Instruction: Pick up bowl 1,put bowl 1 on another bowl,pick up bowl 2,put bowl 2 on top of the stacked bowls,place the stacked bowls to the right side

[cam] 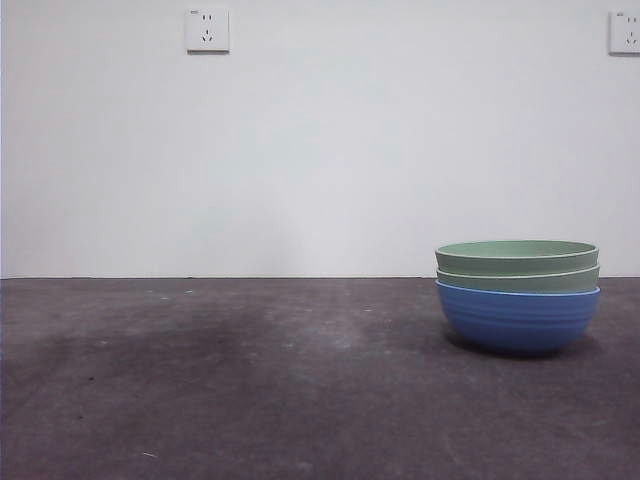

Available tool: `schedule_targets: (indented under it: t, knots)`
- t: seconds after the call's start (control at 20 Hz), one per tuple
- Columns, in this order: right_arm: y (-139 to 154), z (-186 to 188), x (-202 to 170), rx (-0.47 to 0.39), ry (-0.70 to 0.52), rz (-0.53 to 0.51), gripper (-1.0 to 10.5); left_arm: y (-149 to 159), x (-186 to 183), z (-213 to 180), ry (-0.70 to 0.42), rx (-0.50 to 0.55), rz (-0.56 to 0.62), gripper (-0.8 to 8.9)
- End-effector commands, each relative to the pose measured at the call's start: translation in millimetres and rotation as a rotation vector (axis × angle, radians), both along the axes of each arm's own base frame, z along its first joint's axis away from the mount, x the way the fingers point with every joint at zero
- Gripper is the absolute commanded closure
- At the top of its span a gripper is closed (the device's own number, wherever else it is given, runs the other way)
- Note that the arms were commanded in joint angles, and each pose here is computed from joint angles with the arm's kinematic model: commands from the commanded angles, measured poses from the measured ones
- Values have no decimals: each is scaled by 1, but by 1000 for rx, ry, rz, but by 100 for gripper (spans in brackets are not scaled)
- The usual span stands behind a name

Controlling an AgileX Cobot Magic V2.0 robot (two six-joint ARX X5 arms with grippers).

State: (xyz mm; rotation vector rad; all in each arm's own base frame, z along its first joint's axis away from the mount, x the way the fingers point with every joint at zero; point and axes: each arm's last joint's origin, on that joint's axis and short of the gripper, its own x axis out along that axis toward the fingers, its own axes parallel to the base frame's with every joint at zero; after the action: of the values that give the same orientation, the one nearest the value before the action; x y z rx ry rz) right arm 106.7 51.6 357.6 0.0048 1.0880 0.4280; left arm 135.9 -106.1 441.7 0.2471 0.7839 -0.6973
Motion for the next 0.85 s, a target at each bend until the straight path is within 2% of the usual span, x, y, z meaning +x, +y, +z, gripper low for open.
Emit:
schedule_targets:
  t: [0.05, 0.3, 0.4, 0.5, 0.65, 0.75, 0.85]
  knots:
    - [0, -2, 0, -4, 6, -3, 944, 0, 0, 1, -12, -1, -10, 816]
    - [0, -2, 0, -4, 6, -3, 944, -1, 0, 2, -16, -6, -13, 816]
    - [0, -2, 0, -4, 6, -4, 944, 6, -3, 6, -72, 1, 5, 816]
    - [0, -2, 0, -4, 6, -3, 944, 17, -2, 17, -207, -39, 27, 816]
    - [0, -2, 0, -4, 6, -3, 944, 41, -8, 34, -500, -164, 59, 816]
    - [0, -2, 0, -4, 6, -3, 944, 60, -16, 30, -646, -228, 119, 816]
    - [0, -2, 0, -4, 6, -3, 944, 76, -26, 11, -772, -231, 219, 816]
